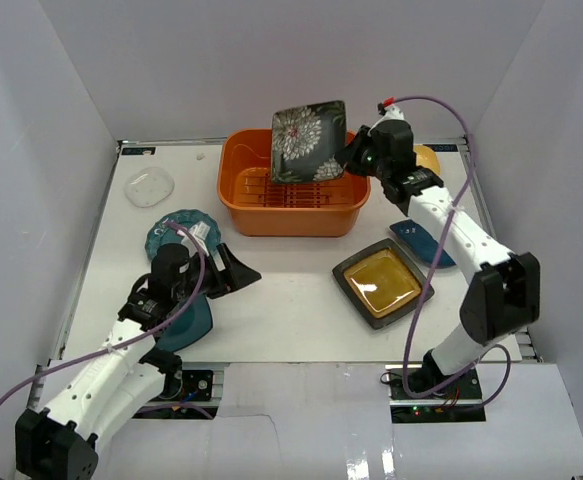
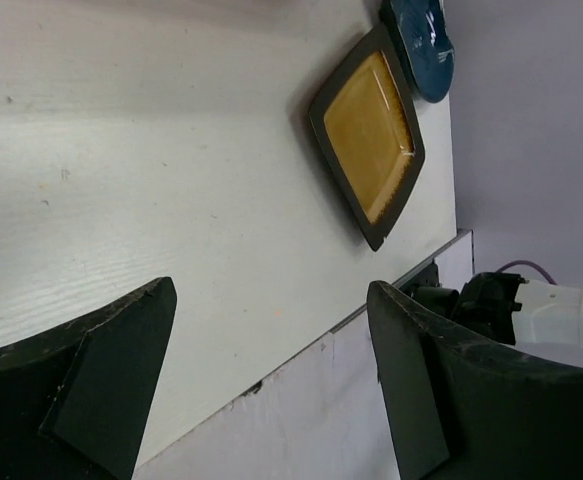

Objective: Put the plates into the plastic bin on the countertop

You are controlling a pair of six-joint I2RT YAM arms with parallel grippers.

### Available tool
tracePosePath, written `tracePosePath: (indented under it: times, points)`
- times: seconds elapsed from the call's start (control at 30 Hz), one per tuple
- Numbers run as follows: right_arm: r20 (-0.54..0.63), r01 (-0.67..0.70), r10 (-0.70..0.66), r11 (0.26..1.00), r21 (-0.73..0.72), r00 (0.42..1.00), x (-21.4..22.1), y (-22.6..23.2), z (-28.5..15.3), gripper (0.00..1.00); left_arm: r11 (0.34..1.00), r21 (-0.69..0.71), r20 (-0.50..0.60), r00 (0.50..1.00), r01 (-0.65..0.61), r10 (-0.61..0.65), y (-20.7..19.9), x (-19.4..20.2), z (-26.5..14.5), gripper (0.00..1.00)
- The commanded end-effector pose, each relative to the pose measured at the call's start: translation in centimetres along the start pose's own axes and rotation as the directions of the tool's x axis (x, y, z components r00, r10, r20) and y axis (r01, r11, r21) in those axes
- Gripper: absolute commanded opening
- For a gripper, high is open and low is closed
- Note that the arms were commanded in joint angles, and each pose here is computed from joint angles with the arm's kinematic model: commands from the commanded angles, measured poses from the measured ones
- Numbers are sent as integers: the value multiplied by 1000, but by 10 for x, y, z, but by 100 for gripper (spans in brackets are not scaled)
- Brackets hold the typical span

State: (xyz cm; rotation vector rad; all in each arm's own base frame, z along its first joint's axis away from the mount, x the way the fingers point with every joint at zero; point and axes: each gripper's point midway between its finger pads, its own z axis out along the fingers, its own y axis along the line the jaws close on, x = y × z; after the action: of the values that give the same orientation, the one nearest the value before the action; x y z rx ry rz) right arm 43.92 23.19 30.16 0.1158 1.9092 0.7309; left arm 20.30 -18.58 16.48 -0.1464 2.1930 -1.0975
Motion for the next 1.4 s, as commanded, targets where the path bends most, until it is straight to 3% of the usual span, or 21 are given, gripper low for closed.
tracePosePath:
  times: [0.0, 0.23, 0.53, 0.77, 0.83, 0.87, 0.97, 1.0, 1.03, 1.2, 1.37]
  points:
    - [120, -27, 54, 977, -214, 991, -52, 60, -7, 8, 995, 87, -18, 999, 40, -38, -21, 5, 10, 87]
    - [-5, -60, 60, 987, -149, 998, 4, 30, 33, 8, 1000, 2, -143, 989, 26, -25, -24, 69, 57, 87]
    - [-173, -13, 6, 999, -40, 985, 76, 6, 68, 8, 998, -46, -107, 994, 31, -36, -40, 95, 105, 87]
    - [-248, 29, -23, 999, 22, 968, 102, -11, 72, 11, 998, -57, -119, 992, 31, -38, -58, 116, 144, 87]
    - [-263, 38, -29, 999, 26, 964, 106, -13, 70, 24, 997, -72, -119, 992, 32, -41, -60, 123, 156, 88]
    - [-271, 50, -40, 998, 30, 962, 107, -14, 69, 39, 996, -81, -104, 994, 36, -44, -59, 123, 162, 88]
    - [-274, 75, -63, 997, 34, 960, 105, -13, 64, 62, 993, -110, -85, 995, 47, -57, -54, 128, 177, 87]
    - [-267, 97, -81, 994, 47, 960, 101, -14, 60, 76, 991, -120, -83, 995, 53, -63, -52, 129, 181, 86]
    - [-259, 109, -91, 993, 54, 962, 98, -14, 59, 82, 990, -123, -78, 994, 69, -79, -52, 130, 184, 86]
    - [-230, 155, -147, 988, 20, 962, 79, 6, 40, 98, 983, -144, -48, 991, 116, -124, -51, 137, 203, 81]
    - [-208, 154, -169, 984, -87, 963, 67, 35, 14, 93, 978, -158, -44, 988, 139, -148, -53, 148, 222, 71]
